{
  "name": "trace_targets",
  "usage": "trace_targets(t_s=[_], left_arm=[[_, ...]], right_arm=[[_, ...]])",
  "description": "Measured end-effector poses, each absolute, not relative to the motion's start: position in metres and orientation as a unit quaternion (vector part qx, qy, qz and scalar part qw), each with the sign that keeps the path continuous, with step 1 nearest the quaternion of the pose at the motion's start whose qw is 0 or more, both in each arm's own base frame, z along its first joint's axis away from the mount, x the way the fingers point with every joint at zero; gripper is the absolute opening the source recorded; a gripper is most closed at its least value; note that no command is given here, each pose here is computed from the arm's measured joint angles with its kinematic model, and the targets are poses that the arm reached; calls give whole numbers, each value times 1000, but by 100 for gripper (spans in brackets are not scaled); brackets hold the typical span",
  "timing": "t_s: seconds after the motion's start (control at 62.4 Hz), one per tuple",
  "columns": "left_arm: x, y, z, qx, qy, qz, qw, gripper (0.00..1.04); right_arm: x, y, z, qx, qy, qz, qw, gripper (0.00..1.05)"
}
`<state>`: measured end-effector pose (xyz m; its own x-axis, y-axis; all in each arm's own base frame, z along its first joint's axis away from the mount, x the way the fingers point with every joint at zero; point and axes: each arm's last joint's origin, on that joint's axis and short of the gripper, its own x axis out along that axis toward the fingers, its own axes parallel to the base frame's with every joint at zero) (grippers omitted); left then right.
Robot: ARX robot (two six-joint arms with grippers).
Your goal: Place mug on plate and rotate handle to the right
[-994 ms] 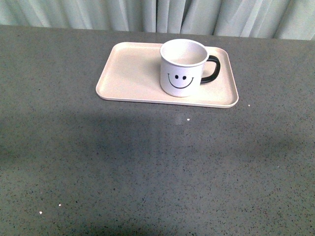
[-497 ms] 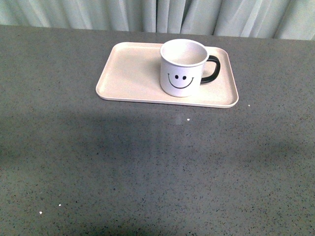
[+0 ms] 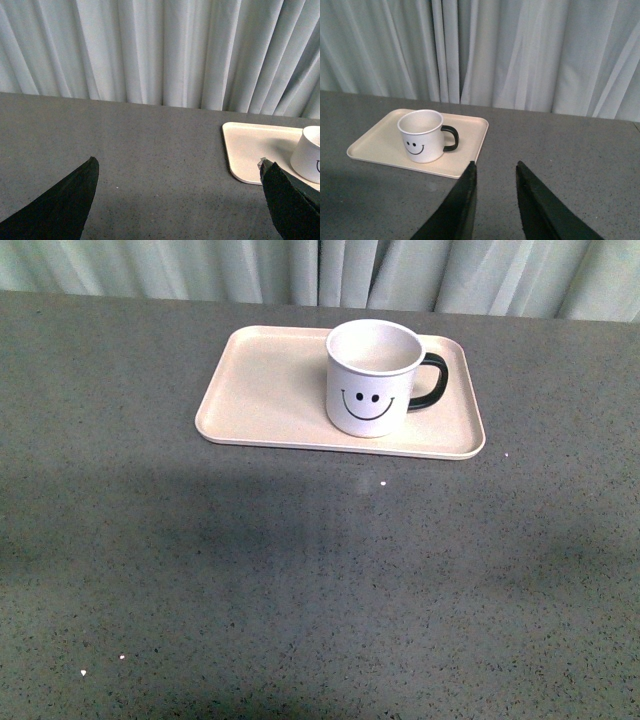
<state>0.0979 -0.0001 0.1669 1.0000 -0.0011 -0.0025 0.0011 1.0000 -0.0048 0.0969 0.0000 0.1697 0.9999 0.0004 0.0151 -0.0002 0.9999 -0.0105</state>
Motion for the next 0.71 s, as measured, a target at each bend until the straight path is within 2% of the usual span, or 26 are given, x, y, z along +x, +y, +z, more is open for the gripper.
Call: trace_targets(t_s=[0.096, 0.144, 0.321, 0.706], left_arm=[[98, 0, 167, -2, 1, -1, 1000, 95], [98, 0, 167, -2, 1, -1, 1000, 95], [98, 0, 167, -2, 1, -1, 1000, 95], [98, 0, 167, -2, 1, -1, 1000, 95]], right_arm=[[97, 0, 170, -5, -8, 0, 1000, 51], [97, 0, 170, -5, -8, 0, 1000, 65], [97, 0, 170, -5, -8, 0, 1000, 96], [97, 0, 170, -5, -8, 0, 1000, 95]])
